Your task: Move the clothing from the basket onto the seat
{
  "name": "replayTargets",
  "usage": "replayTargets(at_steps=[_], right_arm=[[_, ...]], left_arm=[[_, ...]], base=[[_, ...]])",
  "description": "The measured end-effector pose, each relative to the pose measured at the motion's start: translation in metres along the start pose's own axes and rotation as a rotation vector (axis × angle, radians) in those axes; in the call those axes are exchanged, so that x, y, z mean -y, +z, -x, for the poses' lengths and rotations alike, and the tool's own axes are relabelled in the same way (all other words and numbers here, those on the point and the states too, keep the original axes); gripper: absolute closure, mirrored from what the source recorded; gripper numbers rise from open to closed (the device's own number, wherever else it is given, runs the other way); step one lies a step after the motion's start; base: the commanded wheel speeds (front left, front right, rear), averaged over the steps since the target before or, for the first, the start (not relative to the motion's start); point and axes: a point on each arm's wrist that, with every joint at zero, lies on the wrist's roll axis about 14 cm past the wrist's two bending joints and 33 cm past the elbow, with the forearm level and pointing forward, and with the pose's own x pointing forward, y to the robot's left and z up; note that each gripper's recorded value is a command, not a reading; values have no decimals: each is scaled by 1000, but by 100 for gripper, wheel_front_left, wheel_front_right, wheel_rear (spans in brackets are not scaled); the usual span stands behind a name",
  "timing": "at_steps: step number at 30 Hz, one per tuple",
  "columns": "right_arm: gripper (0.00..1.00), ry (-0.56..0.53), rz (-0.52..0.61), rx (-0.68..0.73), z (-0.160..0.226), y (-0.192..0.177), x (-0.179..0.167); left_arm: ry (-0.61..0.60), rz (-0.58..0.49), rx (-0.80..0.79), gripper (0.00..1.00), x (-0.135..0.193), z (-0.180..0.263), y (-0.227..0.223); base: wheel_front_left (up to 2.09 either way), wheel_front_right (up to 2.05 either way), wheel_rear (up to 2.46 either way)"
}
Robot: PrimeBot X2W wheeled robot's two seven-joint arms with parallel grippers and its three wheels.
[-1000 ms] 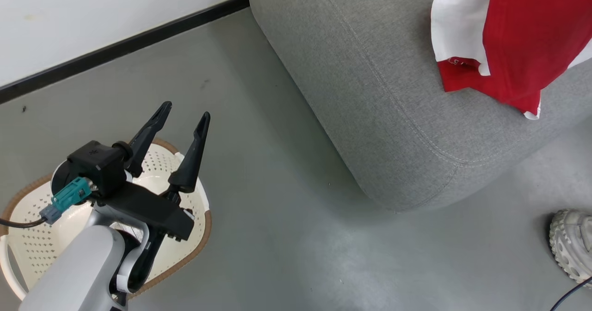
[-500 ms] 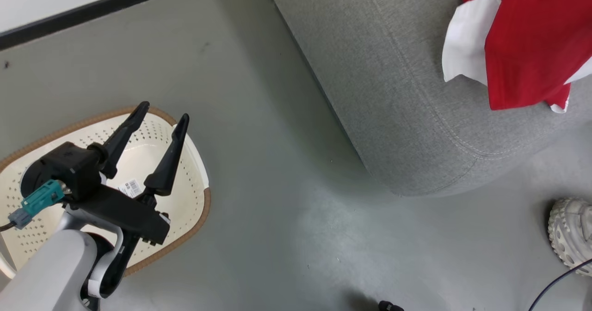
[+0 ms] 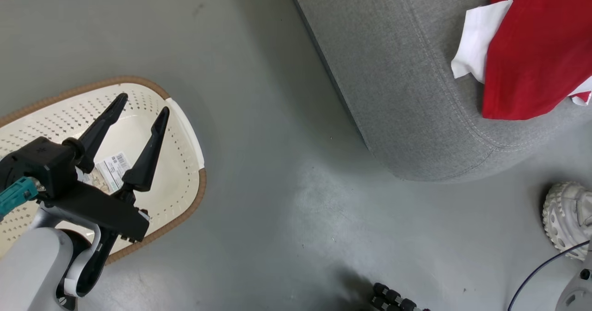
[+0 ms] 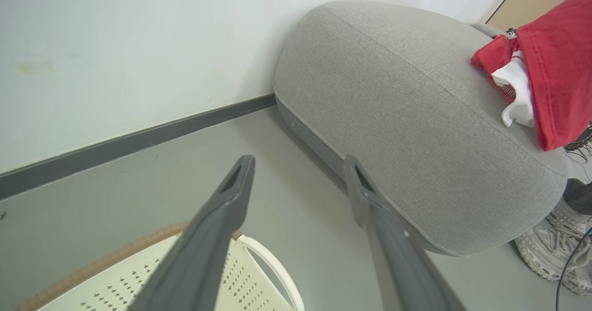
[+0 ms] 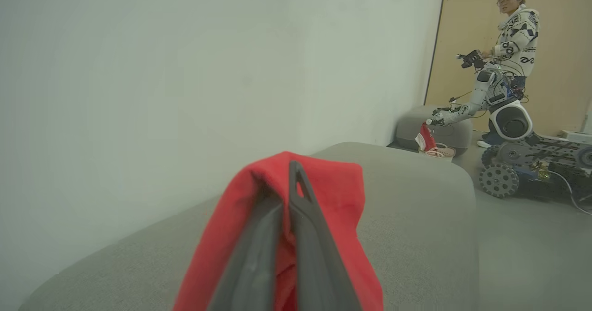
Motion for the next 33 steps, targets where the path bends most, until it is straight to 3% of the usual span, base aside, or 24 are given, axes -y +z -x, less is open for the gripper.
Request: replayTargets(at_steps=[9, 21, 33], right_arm=[[100, -100, 28, -48, -14, -21, 28], [100, -49, 31, -111, -2, -64, -8], [100, -70, 58, -199, 14, -97, 2]], left_arm=[[4, 20, -30, 0, -13, -1, -17], [27, 34, -68, 0, -32, 0, -38], [32, 40, -78, 0, -35, 1, -43]], base=[[0, 0, 0], [0, 0, 0], [0, 0, 0]])
